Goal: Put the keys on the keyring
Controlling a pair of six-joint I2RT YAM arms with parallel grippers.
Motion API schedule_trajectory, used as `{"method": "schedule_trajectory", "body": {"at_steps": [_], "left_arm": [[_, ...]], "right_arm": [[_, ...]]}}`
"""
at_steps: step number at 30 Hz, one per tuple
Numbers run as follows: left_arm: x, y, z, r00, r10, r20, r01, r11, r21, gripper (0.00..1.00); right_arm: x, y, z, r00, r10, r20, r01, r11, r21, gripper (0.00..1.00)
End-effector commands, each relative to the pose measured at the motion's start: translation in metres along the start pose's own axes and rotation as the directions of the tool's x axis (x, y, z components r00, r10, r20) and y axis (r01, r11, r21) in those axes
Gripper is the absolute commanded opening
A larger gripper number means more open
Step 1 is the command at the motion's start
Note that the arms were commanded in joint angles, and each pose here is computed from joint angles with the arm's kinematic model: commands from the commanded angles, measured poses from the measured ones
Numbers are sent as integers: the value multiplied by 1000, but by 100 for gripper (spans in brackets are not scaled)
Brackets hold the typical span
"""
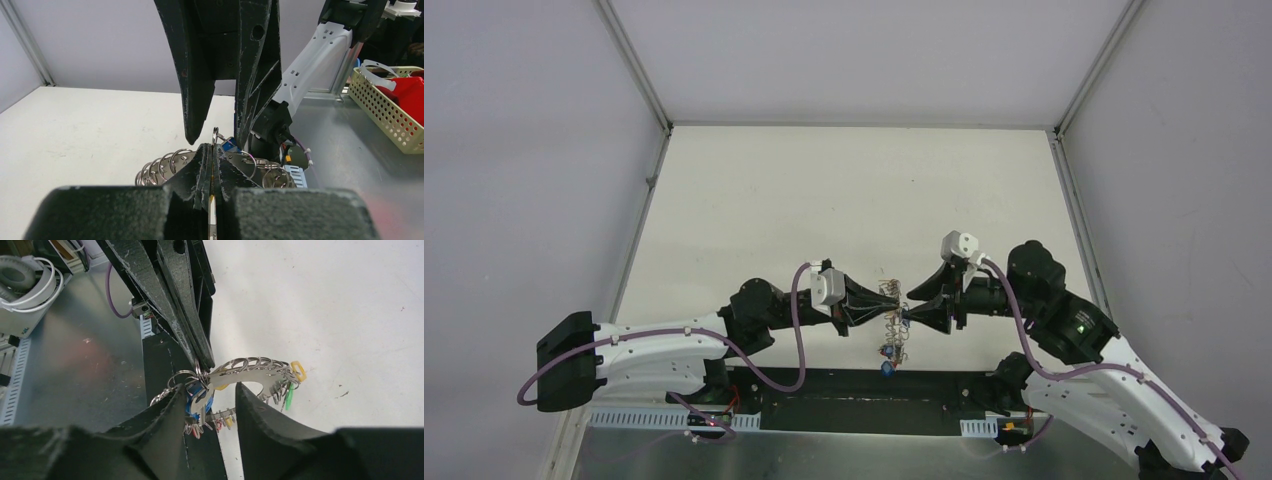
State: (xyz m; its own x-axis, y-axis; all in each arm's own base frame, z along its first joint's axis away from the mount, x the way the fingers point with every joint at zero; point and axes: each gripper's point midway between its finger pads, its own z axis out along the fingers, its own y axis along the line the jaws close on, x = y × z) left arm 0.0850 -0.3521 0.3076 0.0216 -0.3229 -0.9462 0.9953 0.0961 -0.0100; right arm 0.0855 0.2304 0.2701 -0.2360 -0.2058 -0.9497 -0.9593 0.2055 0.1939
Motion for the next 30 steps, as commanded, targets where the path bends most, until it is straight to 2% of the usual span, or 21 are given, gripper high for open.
{"method": "schedule_trajectory", "body": {"at_steps": [1, 5, 15, 30], "left_arm": [[-60, -11, 10, 983, 24, 180, -32, 999, 42, 0], [-61, -11, 9, 982, 26, 187, -34, 999, 40, 0], [-70, -12, 8, 975, 32, 221, -43, 998, 47, 0], [-72, -15, 8, 973, 36, 229, -51, 997, 59, 0]], "right_arm": [[-3, 3, 5, 1000, 6, 11, -5, 999, -35, 37], [5, 2, 7, 1000, 20, -11, -20, 999, -36, 29], [18, -1, 10, 998, 41, -56, -43, 999, -33, 22], [23, -1, 25, 994, 57, -96, -66, 993, -94, 3]]}}
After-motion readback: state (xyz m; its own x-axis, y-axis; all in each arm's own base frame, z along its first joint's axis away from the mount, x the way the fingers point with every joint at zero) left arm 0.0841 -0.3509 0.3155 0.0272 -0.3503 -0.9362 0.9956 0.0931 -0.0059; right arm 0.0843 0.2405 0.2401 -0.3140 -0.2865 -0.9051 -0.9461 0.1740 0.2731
